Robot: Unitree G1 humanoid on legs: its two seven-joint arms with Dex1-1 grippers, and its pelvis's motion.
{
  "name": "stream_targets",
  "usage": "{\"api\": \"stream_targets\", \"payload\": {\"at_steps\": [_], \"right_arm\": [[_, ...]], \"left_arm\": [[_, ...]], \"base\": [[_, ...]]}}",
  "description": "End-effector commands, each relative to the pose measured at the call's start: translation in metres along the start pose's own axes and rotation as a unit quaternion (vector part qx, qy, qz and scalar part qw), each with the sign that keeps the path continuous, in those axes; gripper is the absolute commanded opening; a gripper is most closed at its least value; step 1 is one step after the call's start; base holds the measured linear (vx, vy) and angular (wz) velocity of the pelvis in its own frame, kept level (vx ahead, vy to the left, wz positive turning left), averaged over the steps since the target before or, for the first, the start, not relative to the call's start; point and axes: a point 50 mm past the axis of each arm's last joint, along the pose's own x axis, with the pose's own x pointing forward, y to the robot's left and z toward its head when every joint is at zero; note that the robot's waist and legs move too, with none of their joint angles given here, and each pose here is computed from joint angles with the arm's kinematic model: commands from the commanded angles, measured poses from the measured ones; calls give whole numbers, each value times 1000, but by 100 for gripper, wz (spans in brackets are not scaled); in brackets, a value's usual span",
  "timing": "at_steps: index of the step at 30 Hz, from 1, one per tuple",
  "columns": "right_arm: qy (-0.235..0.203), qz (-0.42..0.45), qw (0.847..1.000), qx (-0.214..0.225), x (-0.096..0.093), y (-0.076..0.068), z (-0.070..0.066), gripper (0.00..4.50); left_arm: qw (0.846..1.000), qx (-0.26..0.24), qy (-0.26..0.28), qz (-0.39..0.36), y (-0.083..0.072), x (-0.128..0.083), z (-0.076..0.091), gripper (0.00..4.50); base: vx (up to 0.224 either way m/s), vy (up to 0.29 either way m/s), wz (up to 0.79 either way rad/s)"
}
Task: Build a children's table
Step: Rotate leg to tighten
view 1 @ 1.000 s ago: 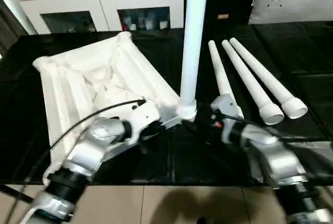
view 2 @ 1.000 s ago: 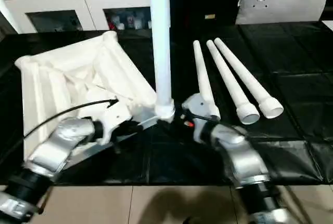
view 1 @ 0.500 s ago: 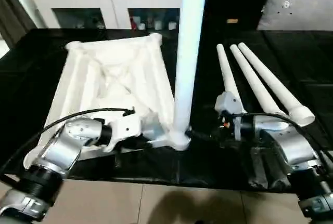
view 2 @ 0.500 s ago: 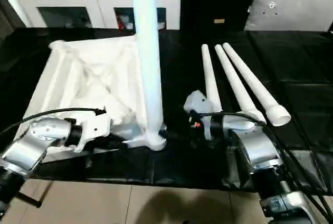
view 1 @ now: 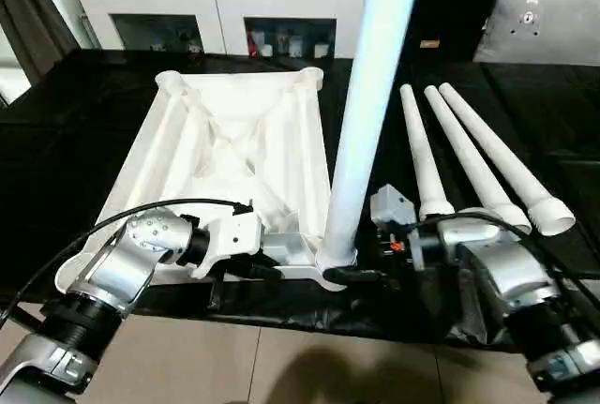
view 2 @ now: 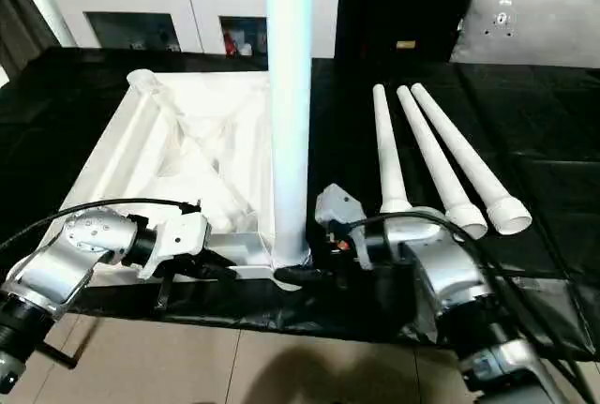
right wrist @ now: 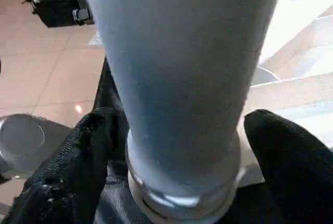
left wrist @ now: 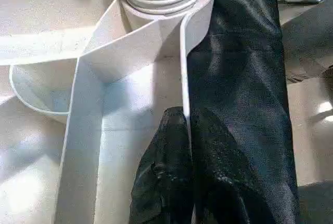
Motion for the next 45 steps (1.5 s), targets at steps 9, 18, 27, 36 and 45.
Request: {"api": "stream_targets", "payload": {"at_steps": [9,18,27,36,45], "right_arm": [[0,25,1000,19,2,2,-2,317],[-15,13,997,75,13,8,-12,270],[-31,-193,963,183,54,-14,-11,268],[-30,-323,916,238,86,-26,-10,268],[-77,-344,914,201,71,-33,-2,394]], "left_arm": [[999,-4,15,-36,-9,10,-7,0],[999,-25,-11,-31,-13,13,-6,0],[988,-100,-93,71,-4,28,22,0],[951,-164,-141,220,17,67,62,0],[957,-138,-69,244,19,59,43,0]], "base": [[0,0,0],[0,0,0],[-12,-1,-1],[-6,-1,-1],[0,0,0]]}}
